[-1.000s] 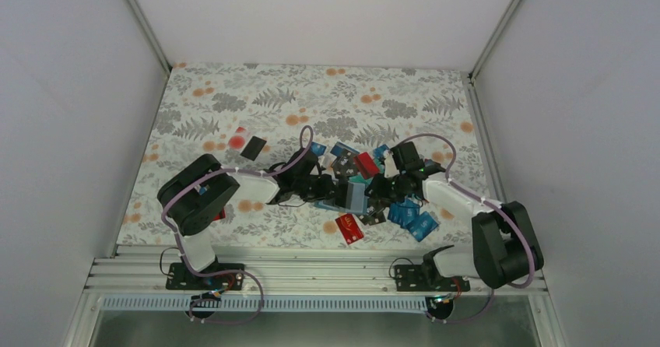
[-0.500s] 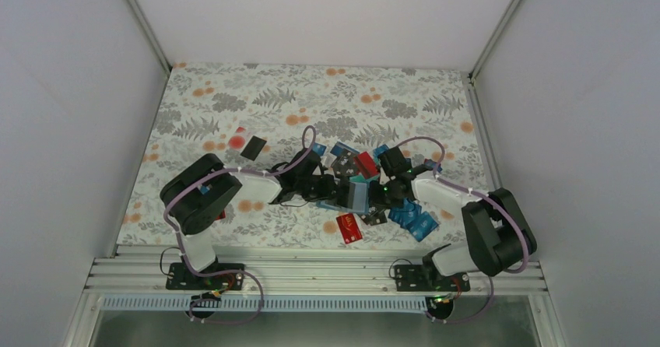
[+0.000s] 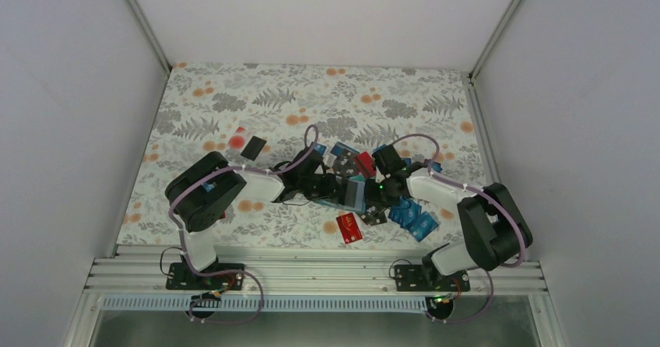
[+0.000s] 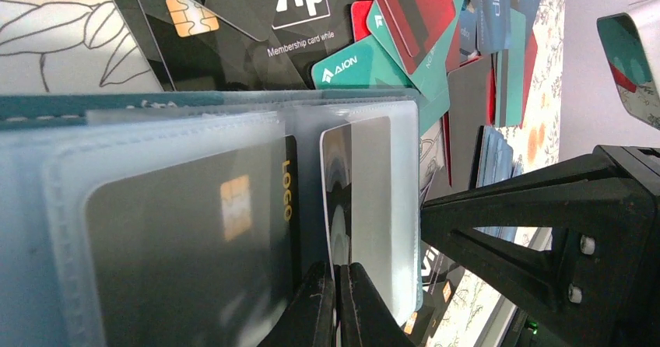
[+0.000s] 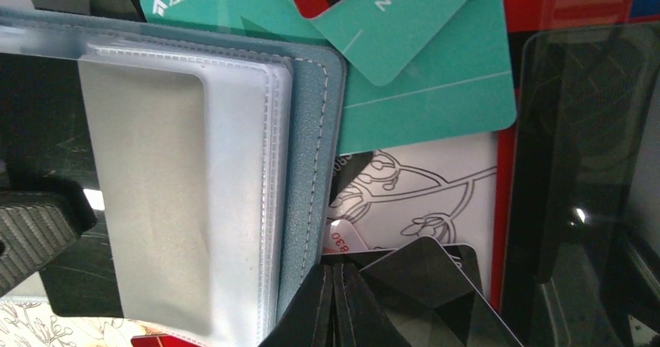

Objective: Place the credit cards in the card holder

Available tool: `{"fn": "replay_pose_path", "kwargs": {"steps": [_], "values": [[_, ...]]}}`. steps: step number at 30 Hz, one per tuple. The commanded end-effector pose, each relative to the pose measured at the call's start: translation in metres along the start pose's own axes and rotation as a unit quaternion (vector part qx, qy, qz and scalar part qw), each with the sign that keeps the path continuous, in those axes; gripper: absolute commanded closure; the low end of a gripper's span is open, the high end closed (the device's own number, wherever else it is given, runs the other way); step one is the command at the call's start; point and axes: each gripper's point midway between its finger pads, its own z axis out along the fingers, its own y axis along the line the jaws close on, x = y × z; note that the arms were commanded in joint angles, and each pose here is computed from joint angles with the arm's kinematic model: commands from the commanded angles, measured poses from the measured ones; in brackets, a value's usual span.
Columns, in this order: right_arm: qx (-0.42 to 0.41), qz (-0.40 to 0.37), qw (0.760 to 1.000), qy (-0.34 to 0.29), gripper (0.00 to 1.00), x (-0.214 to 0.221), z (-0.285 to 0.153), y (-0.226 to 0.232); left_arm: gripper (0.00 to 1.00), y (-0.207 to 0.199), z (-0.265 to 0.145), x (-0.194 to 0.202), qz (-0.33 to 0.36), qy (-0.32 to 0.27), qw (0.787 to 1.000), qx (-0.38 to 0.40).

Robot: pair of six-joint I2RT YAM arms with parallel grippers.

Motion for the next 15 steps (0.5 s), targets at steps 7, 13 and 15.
{"fn": "replay_pose_path", "kwargs": {"steps": [7,13,15], "values": [[-0.004,-0.015,1.0,0.014,0.96,0.004,0.0145,0.0075,0.98,0.0148,0.016,0.0173,0.013,0.035,0.999,-0.022],[-0.015,-0.022,1.0,0.016,0.96,0.0031,0.0144,0.013,0.98,0.0142,0.0208,0.0207,0.016,0.045,0.999,-0.019],[-0.019,-0.024,0.999,0.017,0.96,0.003,0.0142,0.0148,0.98,0.0128,0.0212,0.0216,0.015,0.047,0.999,-0.017]]}}
